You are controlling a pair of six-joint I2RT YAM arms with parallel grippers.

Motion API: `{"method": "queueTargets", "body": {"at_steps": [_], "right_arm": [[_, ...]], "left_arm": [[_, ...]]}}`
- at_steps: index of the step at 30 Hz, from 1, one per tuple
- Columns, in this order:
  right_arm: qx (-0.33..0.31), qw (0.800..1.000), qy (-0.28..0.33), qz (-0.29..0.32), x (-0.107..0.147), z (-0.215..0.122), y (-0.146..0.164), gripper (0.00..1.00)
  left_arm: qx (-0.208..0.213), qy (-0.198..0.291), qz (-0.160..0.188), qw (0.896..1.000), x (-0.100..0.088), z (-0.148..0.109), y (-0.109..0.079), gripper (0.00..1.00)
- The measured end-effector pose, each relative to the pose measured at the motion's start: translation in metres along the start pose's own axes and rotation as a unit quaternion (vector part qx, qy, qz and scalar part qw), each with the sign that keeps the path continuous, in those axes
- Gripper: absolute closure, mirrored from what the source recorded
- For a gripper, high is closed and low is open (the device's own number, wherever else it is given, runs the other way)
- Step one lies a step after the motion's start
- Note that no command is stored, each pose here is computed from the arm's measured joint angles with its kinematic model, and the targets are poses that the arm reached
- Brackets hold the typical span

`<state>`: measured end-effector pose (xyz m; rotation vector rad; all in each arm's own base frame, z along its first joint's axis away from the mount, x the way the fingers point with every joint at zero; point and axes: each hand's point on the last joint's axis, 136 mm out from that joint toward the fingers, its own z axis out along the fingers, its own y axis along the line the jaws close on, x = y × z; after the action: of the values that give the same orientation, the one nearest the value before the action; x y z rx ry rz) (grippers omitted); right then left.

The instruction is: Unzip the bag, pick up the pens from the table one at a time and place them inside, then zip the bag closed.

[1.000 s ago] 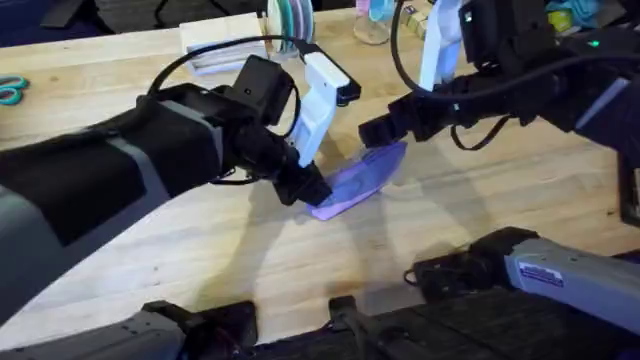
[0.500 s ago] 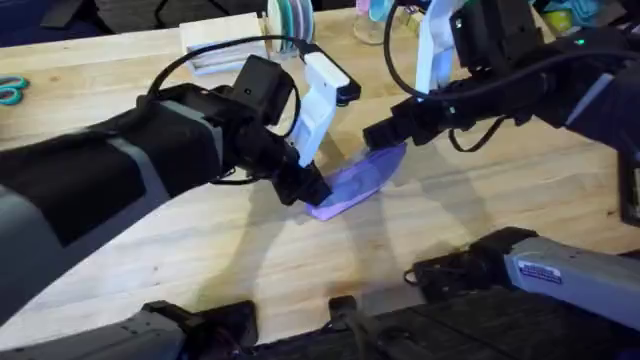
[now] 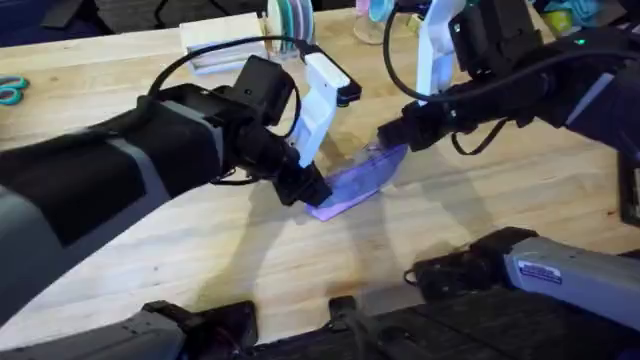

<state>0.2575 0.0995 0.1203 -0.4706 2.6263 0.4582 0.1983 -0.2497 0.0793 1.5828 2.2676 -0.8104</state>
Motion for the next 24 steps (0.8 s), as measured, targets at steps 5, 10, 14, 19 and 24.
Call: {"method": "queueTargets", "body": {"at_steps": [5,10,14,19,24], "right_arm": [[0.000,1.000,0.001,0.000,0.000,0.000,0.000,0.969],[0.000,1.000,-0.001,0.000,-0.001,-0.001,0.000,0.969],[0.002,1.000,-0.016,-0.006,-0.008,-0.009,0.002,0.969],[0.006,0.998,-0.060,-0.021,-0.024,-0.031,0.008,0.969],[0.010,0.995,-0.098,-0.033,-0.033,-0.051,0.014,0.316]], "left_arm": [[0.000,0.000,0.000,1.000,0.000,0.000,0.000,0.958],[0.000,0.000,0.000,1.000,0.000,0.000,0.000,0.958],[0.000,0.000,0.000,1.000,0.000,0.000,0.000,0.958],[0.000,0.000,0.000,1.000,0.000,0.000,0.000,0.958],[0.000,0.000,0.000,1.000,0.000,0.000,0.000,0.958]]}}
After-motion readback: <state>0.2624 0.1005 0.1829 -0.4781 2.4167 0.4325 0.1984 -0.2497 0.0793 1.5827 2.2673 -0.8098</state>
